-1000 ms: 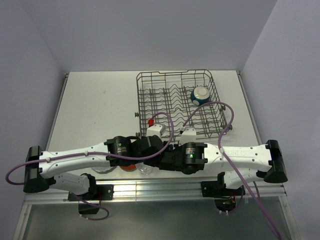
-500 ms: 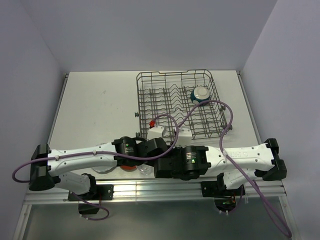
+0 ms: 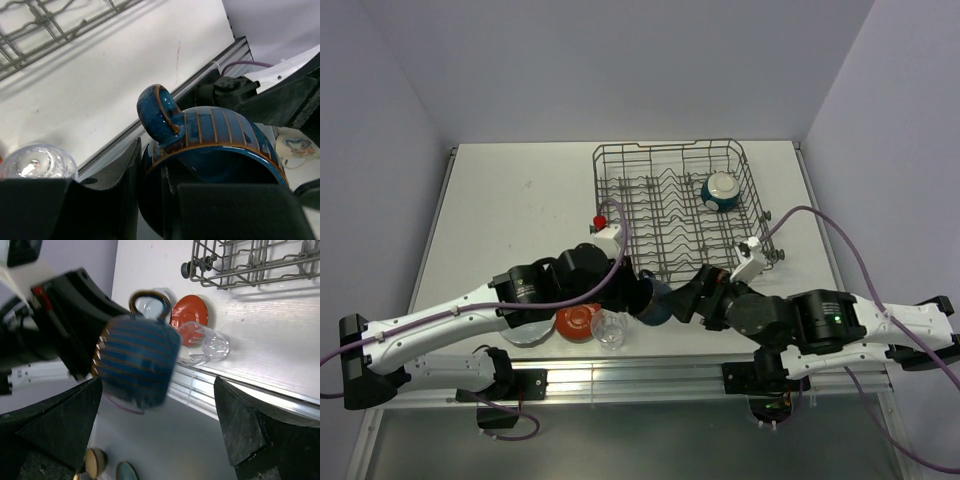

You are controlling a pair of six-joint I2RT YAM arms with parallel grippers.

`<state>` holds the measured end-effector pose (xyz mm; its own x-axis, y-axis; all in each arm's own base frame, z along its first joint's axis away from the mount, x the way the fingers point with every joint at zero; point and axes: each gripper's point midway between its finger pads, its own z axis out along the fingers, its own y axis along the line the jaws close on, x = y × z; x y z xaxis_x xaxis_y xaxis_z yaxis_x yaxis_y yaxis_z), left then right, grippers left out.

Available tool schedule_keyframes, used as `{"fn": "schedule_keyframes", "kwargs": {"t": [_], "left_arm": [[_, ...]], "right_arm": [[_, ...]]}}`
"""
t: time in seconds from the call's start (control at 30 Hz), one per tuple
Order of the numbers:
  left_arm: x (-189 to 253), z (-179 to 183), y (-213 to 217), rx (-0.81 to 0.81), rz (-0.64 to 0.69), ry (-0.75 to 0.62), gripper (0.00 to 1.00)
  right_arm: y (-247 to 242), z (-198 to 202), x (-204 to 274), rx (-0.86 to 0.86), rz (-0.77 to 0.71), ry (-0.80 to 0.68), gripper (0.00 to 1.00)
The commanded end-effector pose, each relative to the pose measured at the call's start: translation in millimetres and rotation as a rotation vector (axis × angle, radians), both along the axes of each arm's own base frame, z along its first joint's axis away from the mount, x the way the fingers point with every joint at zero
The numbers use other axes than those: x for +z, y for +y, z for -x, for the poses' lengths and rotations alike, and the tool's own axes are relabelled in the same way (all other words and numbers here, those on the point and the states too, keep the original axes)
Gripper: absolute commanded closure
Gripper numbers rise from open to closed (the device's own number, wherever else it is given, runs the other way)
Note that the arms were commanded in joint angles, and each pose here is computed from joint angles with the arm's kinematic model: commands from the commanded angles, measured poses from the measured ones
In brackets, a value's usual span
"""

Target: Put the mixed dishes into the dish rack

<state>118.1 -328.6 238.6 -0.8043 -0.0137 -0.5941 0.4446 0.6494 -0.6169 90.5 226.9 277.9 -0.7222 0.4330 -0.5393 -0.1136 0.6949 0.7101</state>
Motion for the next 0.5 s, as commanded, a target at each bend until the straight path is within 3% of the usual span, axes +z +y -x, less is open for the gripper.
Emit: {"fn": "schedule_keyframes", "kwargs": {"t": [0.0, 0.3, 0.47], "left_arm": [[38, -14, -3, 0.018, 0.128, -0.064, 1.0], [46, -17, -17, 0.011, 0.176, -0.056, 1.0], [49, -16, -16, 0.01, 0.186, -0.063, 1.0]], "right_arm": [[-5, 4, 1, 0.095, -0.004, -0.075, 0.0], [18, 3, 12, 0.109, 0.063, -0.085, 0.0], [23, 0, 18, 0.104, 0.016, -0.1, 0.0]]}}
